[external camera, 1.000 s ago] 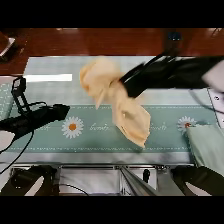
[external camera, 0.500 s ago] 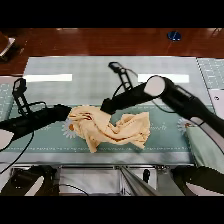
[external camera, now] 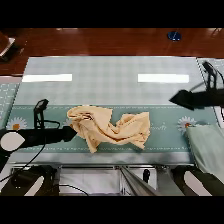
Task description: Fold the shirts.
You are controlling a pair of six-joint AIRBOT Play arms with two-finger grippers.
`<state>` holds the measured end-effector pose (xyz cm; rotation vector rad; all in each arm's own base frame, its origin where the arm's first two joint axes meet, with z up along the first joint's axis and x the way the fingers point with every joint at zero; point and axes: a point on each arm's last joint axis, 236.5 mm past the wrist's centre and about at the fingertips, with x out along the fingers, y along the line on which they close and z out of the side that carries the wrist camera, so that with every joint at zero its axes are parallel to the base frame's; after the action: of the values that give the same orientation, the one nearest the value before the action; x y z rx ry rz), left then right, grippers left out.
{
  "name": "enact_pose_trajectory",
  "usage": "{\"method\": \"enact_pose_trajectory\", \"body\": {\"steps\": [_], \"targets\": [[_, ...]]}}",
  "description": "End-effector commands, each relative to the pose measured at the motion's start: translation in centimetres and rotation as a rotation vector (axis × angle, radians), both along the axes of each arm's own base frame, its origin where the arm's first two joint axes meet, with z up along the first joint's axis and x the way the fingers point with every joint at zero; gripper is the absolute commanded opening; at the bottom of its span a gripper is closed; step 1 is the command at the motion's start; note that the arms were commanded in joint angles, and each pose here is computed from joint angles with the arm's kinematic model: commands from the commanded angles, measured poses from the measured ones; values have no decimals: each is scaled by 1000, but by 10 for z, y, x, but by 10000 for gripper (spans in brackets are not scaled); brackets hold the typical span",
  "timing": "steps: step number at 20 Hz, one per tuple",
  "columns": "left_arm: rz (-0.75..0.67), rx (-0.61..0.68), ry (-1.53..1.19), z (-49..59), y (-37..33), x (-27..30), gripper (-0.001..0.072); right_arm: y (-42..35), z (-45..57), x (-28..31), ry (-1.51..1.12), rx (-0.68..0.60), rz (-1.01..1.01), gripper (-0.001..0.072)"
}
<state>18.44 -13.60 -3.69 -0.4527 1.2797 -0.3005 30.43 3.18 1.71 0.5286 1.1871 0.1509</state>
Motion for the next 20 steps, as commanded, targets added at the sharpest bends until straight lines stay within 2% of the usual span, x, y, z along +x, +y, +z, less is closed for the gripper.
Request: {"method": "enact_pose_trajectory", "body": {"steps": [1, 6, 9, 16, 17, 19, 20], "targets": [[143, -73, 48, -30, 4, 0, 504, -4, -44, -45, 55, 141, -154, 404], [290, -162, 115, -45, 26, 21, 504, 20, -68, -64, 107, 173, -108, 404], [277, -245, 154, -55, 10, 28, 504, 23, -68, -64, 107, 173, -98, 404], [252, -337, 240, -78, -15, 44, 497, 30, -68, -74, 145, 194, -70, 404], [234, -343, 233, -77, -18, 47, 406, 31, -70, -78, 158, 196, -63, 404], [172, -330, 218, -78, -25, 49, 33, 36, -77, -89, 195, 211, -54, 404], [149, -326, 205, -76, -28, 50, 19, 41, -81, -97, 223, 227, -49, 404]]}}
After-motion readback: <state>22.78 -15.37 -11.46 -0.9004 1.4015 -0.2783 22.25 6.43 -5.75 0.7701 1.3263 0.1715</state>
